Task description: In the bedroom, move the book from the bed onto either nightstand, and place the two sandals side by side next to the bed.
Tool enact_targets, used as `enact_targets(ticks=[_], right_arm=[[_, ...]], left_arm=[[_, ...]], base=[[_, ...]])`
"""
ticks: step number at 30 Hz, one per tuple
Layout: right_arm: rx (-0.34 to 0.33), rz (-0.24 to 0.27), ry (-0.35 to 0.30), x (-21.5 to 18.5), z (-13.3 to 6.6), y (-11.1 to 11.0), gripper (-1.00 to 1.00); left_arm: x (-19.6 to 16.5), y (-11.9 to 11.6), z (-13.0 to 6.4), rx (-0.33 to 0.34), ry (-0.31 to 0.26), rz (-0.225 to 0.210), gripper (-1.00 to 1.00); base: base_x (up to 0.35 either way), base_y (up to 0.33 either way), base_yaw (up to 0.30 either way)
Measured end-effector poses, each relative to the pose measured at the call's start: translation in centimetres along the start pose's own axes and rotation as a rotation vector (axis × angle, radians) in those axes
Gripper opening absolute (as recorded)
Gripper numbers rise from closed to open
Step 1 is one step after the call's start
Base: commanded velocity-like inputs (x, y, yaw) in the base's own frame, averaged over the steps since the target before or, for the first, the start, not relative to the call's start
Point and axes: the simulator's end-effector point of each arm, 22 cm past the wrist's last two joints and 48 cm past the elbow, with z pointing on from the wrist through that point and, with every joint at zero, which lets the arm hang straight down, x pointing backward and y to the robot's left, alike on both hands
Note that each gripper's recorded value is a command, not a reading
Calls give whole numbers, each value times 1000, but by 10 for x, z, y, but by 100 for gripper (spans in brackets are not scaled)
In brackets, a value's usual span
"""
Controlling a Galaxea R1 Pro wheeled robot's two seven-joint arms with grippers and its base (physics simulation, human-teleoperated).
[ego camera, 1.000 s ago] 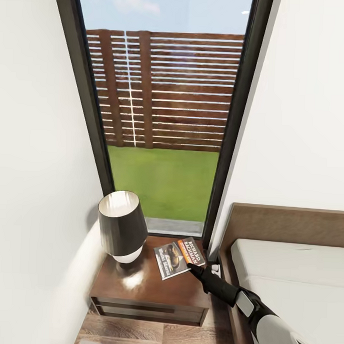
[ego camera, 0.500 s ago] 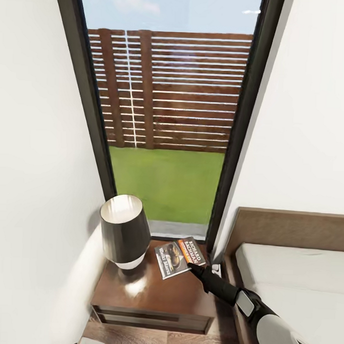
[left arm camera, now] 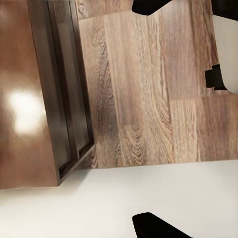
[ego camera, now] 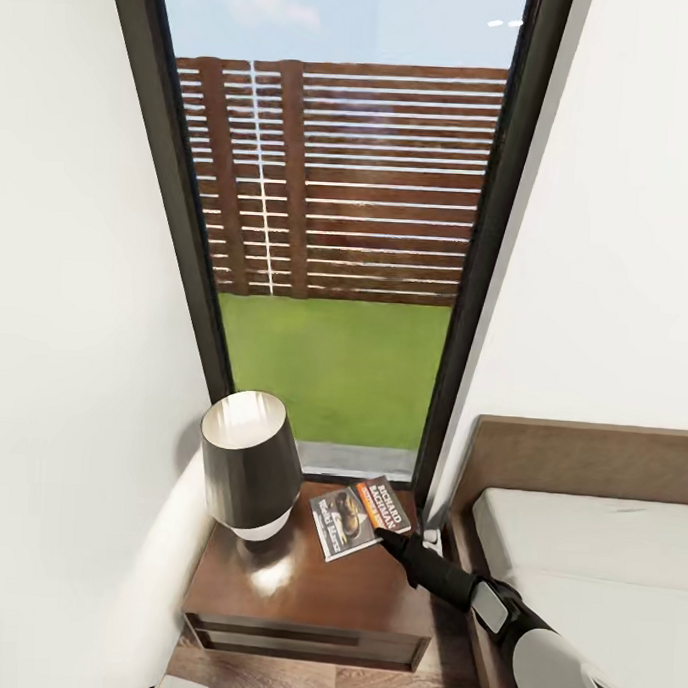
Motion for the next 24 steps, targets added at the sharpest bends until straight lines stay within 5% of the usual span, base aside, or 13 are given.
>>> enact_targets(ticks=[24], right_arm=[[73, 27, -40, -10, -4, -17, -100]], left_arm=[[0, 0, 0, 1, 1, 3, 100]], base=[[45, 28, 0]])
